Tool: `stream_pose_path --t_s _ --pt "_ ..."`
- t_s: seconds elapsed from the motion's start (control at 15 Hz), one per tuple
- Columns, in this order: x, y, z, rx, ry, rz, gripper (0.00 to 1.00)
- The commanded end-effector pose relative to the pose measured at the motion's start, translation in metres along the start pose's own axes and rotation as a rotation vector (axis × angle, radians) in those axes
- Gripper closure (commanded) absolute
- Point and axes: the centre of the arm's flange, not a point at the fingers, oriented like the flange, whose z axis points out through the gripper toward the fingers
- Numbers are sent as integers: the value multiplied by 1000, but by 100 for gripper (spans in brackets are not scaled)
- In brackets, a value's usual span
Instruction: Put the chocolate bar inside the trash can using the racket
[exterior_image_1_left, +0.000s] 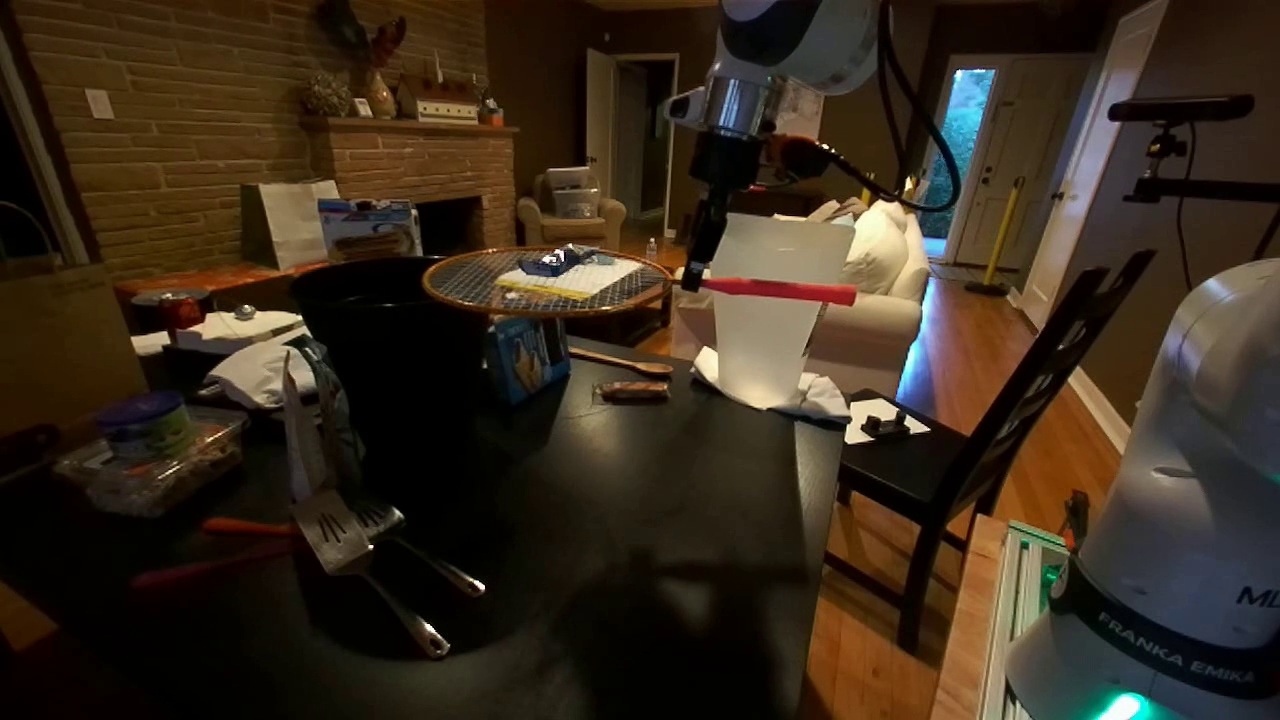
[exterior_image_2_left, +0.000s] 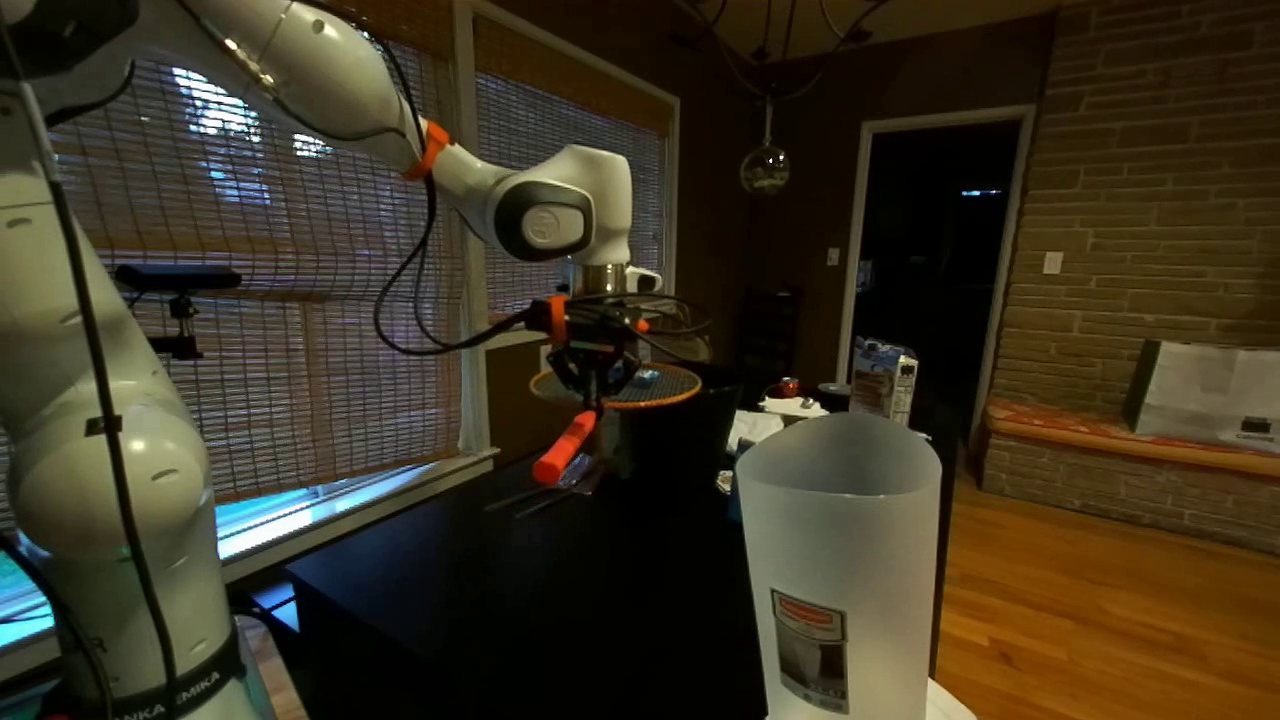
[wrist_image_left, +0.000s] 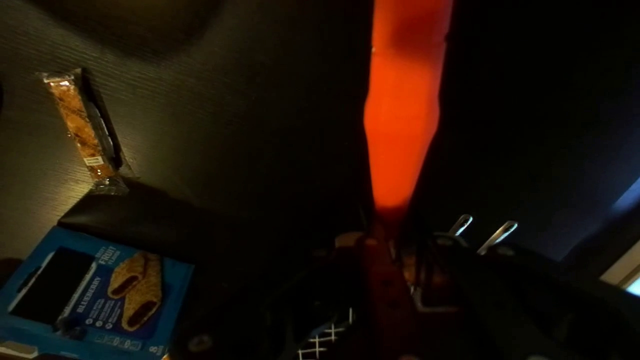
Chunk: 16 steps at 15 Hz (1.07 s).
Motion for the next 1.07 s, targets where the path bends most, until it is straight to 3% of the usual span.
stream_pose_path --t_s 0.0,0.2,0.27,1.0 --pt "0 1 1 1 -2 0 86" --pt "1 1 2 2 -3 0 86" --pt "1 1 2 2 -3 0 96" --pt "42 18 -35 -40 36 -34 96"
